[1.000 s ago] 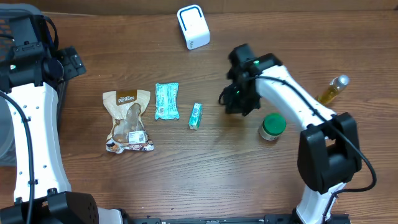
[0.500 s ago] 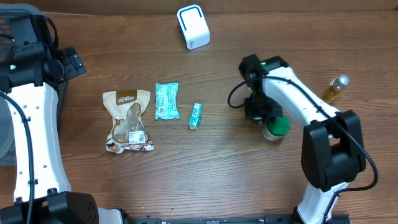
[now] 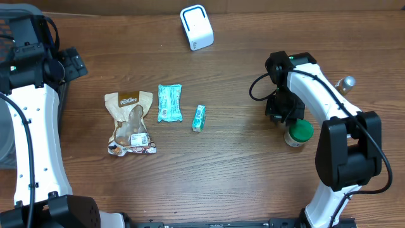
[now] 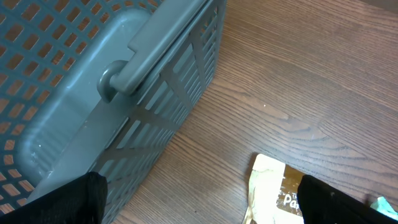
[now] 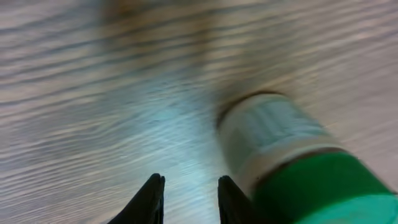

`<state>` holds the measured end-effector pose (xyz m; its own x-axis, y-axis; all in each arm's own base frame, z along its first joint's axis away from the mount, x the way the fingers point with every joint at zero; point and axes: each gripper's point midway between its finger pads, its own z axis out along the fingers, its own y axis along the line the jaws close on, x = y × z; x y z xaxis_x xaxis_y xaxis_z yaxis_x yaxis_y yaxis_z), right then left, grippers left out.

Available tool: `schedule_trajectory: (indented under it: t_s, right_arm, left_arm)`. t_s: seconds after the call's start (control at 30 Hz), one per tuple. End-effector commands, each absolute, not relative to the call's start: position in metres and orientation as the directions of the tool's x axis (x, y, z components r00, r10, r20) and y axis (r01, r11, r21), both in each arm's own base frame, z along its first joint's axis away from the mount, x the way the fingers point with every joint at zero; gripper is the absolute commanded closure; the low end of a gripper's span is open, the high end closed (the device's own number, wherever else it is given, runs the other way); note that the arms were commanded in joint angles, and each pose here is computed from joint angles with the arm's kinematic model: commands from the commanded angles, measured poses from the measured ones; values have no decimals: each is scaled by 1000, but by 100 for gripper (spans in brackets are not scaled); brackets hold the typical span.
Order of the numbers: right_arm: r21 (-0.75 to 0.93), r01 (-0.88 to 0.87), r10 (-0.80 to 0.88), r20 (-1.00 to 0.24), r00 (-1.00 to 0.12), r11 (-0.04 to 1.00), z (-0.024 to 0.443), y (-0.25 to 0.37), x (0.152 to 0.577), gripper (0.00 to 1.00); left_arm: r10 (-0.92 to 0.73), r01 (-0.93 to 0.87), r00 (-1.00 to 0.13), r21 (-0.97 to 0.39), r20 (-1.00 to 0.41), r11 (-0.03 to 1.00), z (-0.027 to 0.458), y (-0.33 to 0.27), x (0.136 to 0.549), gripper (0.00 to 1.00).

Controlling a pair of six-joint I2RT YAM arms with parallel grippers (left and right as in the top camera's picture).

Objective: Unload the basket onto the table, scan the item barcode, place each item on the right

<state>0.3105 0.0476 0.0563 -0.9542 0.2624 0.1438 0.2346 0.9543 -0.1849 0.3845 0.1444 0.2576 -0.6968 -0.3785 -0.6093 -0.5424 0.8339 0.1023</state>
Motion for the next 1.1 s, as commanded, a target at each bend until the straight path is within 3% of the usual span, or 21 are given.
schedule_trajectory:
  t_s: [0.0,0.1,0.23,0.27,0.83,1.07]
  right_arm:
    - [-58,242,248,165,-955,969,55,81,311,73]
    - [-10,218,217,152,-964,976,54,99,314,68]
    - [39,155,151,86,-985,987,52,128,326,18]
    - [43,145,141,78,-987,989,52,132,326,0]
    - [267,108,114,-7,-993,958,58,177,356,1]
    - [455,61,77,-15,-997,888,72,215,363,21]
  left_arm:
    - [-378,-546,-688,99,-620,832,262,147,386,1]
    - [-378,-546,-688,99,-620,832,262,147,386,0]
    - [-378,-546,-688,99,-620,832,262,147,386,0]
    - [-378,-546,-688,99,-620,832,262,147,386,0]
    - [-378,-546,-688,99,-620,832,262,147,386,0]
    - [-378,-546,-688,99,-620,832,262,147,386,0]
